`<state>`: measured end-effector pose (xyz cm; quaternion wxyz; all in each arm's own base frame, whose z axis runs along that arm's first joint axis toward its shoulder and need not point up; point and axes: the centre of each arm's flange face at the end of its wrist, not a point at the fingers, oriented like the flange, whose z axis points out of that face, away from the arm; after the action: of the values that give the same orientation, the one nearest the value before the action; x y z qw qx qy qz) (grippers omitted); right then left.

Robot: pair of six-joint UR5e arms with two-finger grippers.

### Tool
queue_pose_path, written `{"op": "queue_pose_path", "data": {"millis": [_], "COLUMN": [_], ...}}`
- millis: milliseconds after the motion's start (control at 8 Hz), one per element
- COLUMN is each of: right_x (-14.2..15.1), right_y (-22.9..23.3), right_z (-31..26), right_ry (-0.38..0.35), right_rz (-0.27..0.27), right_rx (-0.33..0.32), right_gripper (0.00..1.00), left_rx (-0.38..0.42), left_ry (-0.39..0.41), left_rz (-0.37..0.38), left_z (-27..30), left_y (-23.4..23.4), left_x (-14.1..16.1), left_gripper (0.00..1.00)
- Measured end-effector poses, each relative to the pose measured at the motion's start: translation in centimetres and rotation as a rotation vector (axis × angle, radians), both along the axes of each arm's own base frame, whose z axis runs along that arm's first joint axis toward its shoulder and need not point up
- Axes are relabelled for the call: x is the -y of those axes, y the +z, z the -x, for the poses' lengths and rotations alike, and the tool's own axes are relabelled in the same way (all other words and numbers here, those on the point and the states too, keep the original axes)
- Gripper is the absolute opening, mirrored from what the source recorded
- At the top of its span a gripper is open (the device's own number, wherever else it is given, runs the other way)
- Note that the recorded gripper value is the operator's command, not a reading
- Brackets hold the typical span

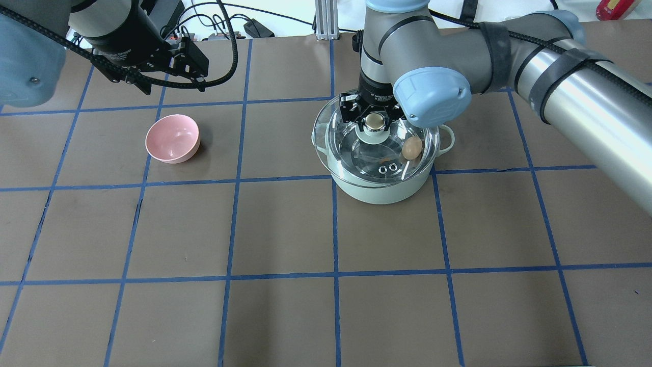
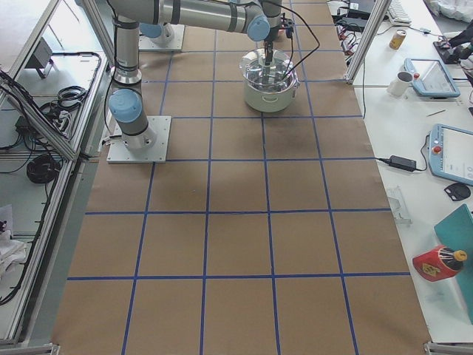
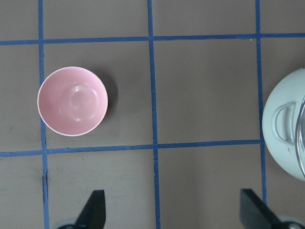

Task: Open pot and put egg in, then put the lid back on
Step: 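Bring the glass lid back over the pot with the right gripper, then lower the lid onto the pot rim with the right gripper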

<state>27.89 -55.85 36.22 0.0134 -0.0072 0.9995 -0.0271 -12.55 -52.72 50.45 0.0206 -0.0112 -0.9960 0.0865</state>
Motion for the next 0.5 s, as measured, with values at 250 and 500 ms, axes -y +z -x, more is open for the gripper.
{"op": "queue_pose_path", "data": {"millis": [250, 500], "right_x": [0.6, 1.3], "right_y": [0.1, 0.1], "right_z": [1.2, 3.0], "right_ry": [0.022, 0.019], "right_rz": [0.011, 0.01], "right_rx": [-0.019, -0.022], "right_gripper": [0.0, 0.0], "left_rx": [0.002, 0.002], "left_ry": [-0.009, -0.013], "left_rz": [0.011, 0.009], "left_z": [0.4, 0.5], "left_y": [0.1, 0.0], "left_x": [0.0, 0.0], "left_gripper": [1.0, 1.0]}}
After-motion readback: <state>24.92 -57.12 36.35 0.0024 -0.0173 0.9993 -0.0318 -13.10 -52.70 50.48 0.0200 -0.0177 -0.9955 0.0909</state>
